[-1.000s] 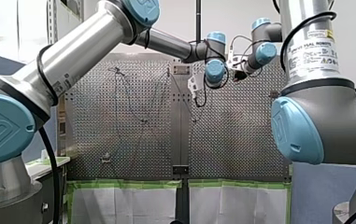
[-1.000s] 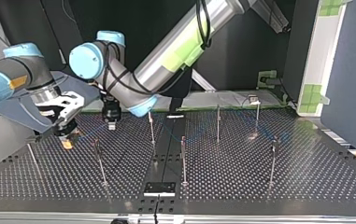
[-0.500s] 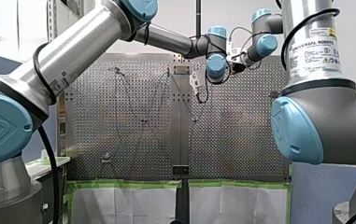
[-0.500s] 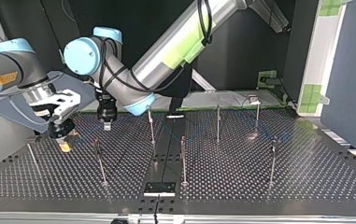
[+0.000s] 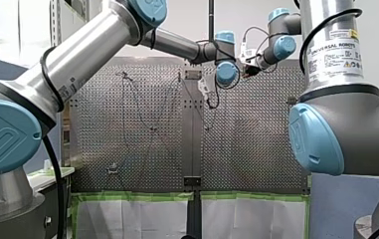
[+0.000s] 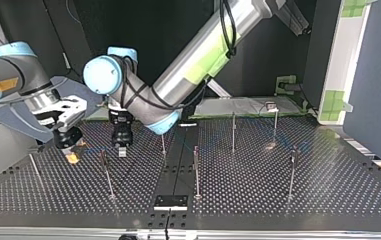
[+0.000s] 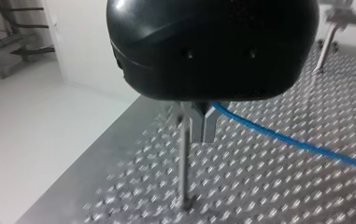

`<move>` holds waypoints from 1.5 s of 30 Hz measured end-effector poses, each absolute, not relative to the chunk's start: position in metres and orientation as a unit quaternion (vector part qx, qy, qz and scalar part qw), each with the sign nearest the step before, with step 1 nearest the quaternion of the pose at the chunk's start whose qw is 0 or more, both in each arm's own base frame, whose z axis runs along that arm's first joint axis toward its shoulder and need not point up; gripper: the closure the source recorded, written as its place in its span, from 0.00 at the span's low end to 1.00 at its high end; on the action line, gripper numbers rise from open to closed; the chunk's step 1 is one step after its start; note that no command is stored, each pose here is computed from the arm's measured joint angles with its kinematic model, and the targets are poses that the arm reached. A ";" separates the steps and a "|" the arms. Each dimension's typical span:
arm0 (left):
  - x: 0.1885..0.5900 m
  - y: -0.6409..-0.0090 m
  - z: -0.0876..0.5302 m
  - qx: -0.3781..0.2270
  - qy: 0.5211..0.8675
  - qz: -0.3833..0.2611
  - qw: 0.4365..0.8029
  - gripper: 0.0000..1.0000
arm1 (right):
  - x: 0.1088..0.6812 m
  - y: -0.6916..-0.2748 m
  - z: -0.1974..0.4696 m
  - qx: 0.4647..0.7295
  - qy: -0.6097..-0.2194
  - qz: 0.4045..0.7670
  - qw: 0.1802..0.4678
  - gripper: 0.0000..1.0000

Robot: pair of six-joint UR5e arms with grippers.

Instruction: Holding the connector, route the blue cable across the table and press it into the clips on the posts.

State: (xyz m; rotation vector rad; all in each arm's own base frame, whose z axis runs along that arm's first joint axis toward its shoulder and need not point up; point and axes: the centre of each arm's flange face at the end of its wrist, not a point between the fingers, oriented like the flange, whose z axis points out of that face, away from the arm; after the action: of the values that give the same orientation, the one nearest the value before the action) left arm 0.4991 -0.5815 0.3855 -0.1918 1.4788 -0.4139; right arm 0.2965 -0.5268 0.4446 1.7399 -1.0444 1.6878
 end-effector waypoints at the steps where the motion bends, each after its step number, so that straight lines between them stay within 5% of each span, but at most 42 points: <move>1: 0.503 -0.580 0.386 -0.087 0.666 -0.188 0.717 1.00 | 0.296 -0.528 0.443 0.639 -0.384 0.619 0.248 1.00; 20: 0.553 -0.548 0.378 -0.073 0.652 -0.209 0.725 1.00 | 0.291 -0.553 0.441 0.634 -0.380 0.624 0.253 1.00; 26: 0.551 -0.549 0.363 -0.057 0.662 -0.218 0.715 0.93 | 0.291 -0.554 0.441 0.634 -0.380 0.624 0.253 1.00; 28: 0.550 -0.550 0.361 -0.054 0.663 -0.219 0.713 0.85 | 0.291 -0.554 0.441 0.634 -0.380 0.624 0.253 1.00; 29: 0.550 -0.550 0.360 -0.053 0.664 -0.220 0.713 0.26 | 0.291 -0.554 0.441 0.635 -0.380 0.623 0.253 1.00; 32: 0.545 -0.552 0.356 -0.050 0.669 -0.221 0.707 0.01 | 0.291 -0.554 0.441 0.635 -0.380 0.623 0.253 1.00; 45: 0.533 -0.554 0.349 -0.037 0.696 -0.208 0.686 0.01 | 0.294 -0.553 0.440 0.636 -0.379 0.623 0.252 1.00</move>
State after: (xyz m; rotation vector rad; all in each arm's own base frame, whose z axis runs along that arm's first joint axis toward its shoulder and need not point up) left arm 0.5327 -0.5536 0.3486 -0.0835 1.5595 -0.4664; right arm 0.2937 -0.5531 0.4402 1.7309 -1.0297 1.6949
